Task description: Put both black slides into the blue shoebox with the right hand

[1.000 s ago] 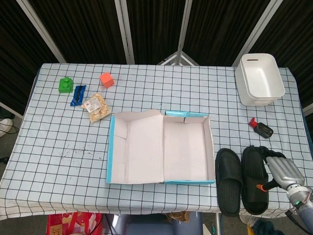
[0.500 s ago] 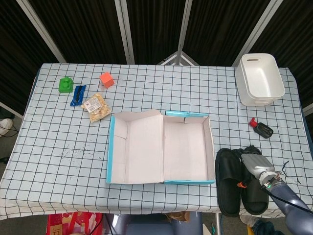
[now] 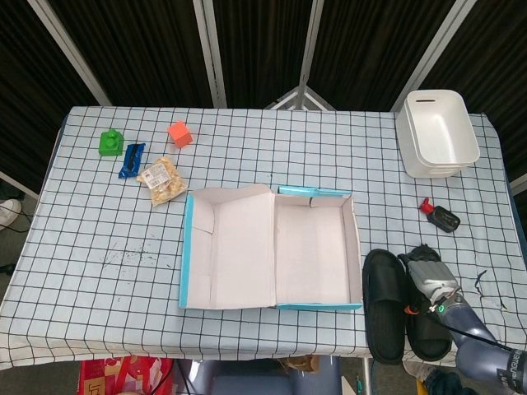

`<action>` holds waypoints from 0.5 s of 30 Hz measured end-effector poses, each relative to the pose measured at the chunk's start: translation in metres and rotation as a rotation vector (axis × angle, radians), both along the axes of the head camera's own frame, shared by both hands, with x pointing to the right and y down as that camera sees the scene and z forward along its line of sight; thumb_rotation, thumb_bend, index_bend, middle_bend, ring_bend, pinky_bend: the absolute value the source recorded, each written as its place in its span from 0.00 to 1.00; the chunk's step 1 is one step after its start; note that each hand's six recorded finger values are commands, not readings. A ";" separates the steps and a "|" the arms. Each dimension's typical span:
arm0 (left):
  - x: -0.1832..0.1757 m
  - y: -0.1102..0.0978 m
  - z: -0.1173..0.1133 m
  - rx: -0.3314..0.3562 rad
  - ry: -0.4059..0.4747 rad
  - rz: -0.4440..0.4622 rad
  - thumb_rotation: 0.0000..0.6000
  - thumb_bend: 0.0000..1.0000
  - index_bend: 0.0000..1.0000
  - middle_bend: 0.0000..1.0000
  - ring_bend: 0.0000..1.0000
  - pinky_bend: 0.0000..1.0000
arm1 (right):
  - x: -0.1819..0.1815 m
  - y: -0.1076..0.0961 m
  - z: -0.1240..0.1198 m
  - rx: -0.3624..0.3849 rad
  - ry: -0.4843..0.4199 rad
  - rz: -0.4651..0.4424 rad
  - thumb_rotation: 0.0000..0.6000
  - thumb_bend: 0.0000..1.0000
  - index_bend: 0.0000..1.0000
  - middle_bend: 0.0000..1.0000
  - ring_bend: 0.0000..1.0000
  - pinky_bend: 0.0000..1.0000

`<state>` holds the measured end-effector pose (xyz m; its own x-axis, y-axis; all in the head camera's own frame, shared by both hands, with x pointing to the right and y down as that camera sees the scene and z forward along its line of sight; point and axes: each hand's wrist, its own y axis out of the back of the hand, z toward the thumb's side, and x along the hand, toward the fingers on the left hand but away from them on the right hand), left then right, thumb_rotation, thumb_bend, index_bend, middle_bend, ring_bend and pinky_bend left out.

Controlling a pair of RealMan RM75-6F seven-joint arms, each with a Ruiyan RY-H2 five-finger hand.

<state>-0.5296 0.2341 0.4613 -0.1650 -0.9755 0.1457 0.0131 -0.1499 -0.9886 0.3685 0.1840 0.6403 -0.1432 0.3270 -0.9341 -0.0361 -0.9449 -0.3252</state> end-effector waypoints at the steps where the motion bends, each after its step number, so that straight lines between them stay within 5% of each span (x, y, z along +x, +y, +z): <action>1: 0.000 0.001 0.000 0.000 0.001 0.001 1.00 0.37 0.01 0.00 0.00 0.03 | 0.000 0.002 0.002 -0.006 0.005 -0.001 1.00 0.08 0.01 0.05 0.08 0.09; 15: -0.003 0.000 0.001 -0.011 0.000 -0.014 1.00 0.37 0.01 0.00 0.00 0.03 | -0.011 0.004 0.025 -0.031 0.002 0.008 1.00 0.08 0.01 0.05 0.08 0.09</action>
